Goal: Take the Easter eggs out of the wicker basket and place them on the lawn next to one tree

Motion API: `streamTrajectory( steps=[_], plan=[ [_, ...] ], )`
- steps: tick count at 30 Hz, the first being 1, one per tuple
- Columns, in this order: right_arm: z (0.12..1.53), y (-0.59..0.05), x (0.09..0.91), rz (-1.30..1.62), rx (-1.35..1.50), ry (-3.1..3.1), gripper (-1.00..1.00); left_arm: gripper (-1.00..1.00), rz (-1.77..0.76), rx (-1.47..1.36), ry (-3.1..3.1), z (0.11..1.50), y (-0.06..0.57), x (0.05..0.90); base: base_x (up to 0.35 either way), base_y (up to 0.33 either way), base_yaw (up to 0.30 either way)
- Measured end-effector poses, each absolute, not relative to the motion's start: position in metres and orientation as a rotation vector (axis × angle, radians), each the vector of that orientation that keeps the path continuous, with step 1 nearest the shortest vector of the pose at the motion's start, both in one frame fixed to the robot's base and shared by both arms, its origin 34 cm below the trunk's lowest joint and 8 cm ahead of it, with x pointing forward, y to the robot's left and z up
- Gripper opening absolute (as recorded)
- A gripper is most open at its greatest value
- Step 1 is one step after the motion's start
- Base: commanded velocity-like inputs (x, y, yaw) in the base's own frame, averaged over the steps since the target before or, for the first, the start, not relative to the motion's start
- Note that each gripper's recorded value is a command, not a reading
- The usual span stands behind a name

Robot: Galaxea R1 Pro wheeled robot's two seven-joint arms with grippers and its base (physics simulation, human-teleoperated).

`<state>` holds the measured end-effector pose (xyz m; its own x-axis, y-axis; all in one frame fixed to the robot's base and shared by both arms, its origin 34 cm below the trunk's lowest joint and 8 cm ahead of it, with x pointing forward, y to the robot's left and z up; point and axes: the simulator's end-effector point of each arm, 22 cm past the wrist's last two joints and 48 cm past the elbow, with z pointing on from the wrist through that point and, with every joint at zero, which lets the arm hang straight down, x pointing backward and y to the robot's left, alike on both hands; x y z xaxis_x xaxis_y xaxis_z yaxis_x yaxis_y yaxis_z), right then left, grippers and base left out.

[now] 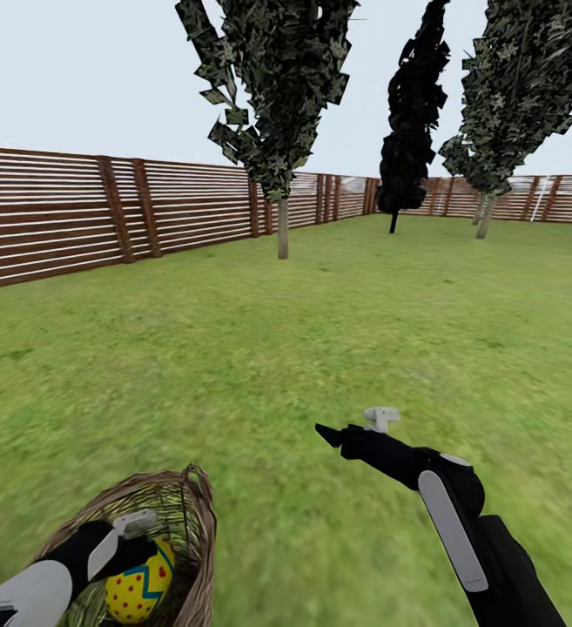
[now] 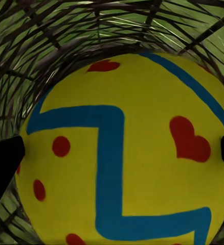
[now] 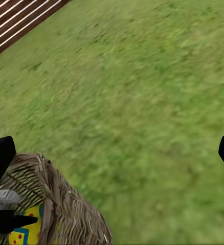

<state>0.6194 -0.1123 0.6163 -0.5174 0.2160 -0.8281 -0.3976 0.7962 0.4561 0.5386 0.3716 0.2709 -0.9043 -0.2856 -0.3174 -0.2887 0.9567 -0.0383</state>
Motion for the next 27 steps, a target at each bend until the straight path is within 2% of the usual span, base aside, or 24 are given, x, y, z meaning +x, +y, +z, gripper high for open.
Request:
streamTrajectory(
  steps=[23, 27],
  plan=[
    [0.668, -0.113, 0.607, 0.743, -0.168, 1.887, 1.0, -1.0, -0.026, -0.429, 2.812, 0.302, 0.368, 0.528, 0.0, 0.0, 0.0],
    [0.678, -0.113, 0.605, 0.741, -0.173, 1.875, 1.0, -1.0, 0.005, -0.451, 2.799, 0.312, 0.392, 0.526, 0.0, 0.0, 0.0]
  ],
)
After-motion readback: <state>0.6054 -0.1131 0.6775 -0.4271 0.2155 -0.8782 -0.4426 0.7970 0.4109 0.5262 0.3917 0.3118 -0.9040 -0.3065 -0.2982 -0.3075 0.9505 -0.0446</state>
